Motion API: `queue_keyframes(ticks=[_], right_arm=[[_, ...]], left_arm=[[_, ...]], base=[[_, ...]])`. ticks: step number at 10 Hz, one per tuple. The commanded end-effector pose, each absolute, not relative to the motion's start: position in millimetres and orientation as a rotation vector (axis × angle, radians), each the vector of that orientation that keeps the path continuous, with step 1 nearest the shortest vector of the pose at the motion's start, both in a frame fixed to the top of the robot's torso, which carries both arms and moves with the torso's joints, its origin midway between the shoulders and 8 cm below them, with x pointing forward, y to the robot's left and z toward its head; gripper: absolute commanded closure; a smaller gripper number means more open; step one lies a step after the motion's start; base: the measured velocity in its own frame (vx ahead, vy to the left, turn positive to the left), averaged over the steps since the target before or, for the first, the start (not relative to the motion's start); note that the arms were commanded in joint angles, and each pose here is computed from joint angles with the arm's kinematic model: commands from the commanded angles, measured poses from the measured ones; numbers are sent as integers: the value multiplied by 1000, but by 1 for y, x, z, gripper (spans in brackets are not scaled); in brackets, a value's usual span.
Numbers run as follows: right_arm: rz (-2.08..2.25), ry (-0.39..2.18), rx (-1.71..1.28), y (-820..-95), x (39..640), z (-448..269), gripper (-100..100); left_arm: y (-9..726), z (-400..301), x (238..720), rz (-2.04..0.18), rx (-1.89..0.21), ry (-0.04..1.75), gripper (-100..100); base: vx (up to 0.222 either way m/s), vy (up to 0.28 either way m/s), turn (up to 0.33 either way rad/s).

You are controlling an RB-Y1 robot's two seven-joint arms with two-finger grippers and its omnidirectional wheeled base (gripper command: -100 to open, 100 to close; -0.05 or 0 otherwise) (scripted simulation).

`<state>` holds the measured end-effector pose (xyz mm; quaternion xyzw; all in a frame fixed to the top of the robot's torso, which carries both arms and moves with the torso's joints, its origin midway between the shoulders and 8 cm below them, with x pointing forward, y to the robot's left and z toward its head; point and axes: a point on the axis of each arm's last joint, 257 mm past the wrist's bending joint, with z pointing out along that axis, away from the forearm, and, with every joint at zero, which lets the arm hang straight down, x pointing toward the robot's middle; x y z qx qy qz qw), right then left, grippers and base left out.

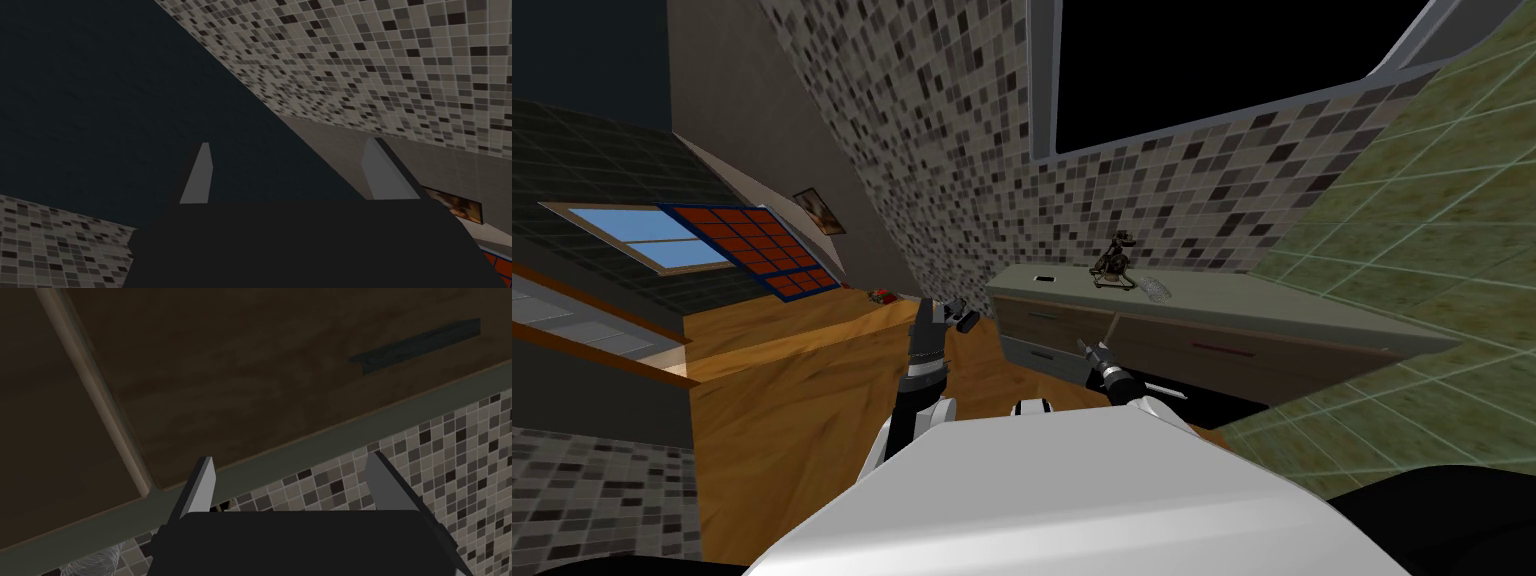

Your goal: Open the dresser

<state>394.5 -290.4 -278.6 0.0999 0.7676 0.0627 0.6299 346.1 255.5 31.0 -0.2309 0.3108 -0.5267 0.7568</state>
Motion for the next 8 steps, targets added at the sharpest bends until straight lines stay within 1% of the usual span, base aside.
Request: queue_keyframes(ticks=[1,8], right_arm=[[12,1801,158,-304,389,-298,-100],[-299,1845,5,-349,373,-326,-100]], left_arm=[[255,31,346,-1148,-503,677,0],[255,31,346,-1148,-503,677,0]], base=[[110,107,-16],[90,99,-12]])
